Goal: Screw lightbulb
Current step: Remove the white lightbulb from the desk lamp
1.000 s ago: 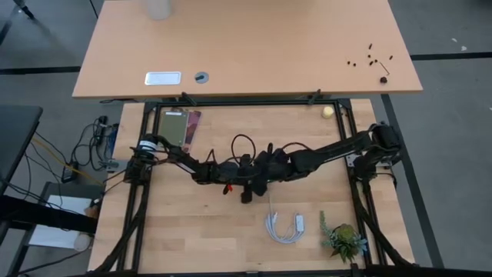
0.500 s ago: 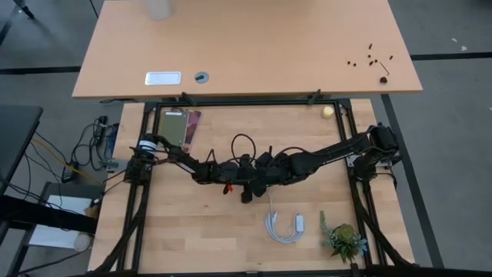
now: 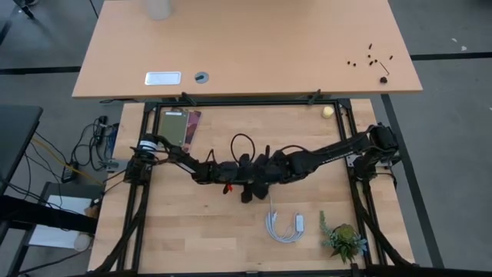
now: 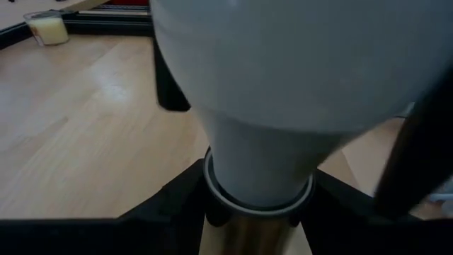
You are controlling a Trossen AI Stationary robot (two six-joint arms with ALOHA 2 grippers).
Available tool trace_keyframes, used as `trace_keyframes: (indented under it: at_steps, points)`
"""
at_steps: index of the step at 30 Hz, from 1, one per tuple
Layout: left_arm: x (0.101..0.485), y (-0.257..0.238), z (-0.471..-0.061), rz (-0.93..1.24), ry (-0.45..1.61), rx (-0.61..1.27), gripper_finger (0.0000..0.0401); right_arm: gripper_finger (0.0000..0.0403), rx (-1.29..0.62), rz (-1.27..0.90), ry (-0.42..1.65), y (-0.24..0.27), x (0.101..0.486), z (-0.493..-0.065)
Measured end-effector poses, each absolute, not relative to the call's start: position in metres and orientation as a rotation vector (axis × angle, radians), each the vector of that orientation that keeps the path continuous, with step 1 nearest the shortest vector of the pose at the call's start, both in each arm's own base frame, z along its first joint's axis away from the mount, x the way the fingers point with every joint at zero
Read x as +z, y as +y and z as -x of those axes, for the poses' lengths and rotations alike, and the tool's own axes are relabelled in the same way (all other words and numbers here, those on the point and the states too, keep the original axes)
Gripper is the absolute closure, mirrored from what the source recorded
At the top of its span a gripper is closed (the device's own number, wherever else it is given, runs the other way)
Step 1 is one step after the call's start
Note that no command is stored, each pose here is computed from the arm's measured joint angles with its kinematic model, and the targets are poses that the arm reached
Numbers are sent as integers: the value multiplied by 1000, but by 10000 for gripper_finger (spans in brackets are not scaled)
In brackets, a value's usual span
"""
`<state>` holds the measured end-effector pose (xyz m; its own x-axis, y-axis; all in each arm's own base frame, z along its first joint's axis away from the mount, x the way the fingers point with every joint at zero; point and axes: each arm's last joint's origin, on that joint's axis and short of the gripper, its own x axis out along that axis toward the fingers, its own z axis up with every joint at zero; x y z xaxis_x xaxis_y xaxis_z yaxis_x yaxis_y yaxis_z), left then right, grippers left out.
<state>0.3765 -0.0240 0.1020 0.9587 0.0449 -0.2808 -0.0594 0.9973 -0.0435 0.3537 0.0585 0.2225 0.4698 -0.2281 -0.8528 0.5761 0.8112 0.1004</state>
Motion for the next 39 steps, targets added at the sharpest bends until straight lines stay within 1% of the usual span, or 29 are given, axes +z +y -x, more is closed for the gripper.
trace_keyframes:
  at_steps: [6, 10, 24, 27, 30, 33, 36, 39]
  points:
    - [102, -25, -376, 18, 281, 13, 208, 123, -294, -193, 1024, 54, 223, -357]
    - [102, -25, -377, 10, 280, 3, 208, 123, -122, -15, 1056, 51, 223, -358]
    - [103, -25, -377, 9, 276, -1, 208, 125, 394, 816, 1041, 44, 222, -358]
    - [103, -25, -377, 10, 276, -1, 208, 125, 471, 939, 1029, 44, 222, -357]
    - [103, -25, -377, 10, 275, -2, 208, 124, 480, 962, 1029, 46, 222, -357]
    - [103, -25, -377, 10, 276, -4, 208, 124, 434, 914, 1041, 50, 222, -356]
    - [103, -26, -377, 11, 279, -9, 208, 118, 364, 816, 1049, 54, 225, -357]
    - [102, -26, -377, 13, 287, -11, 208, 101, 263, 674, 1041, 56, 229, -360]
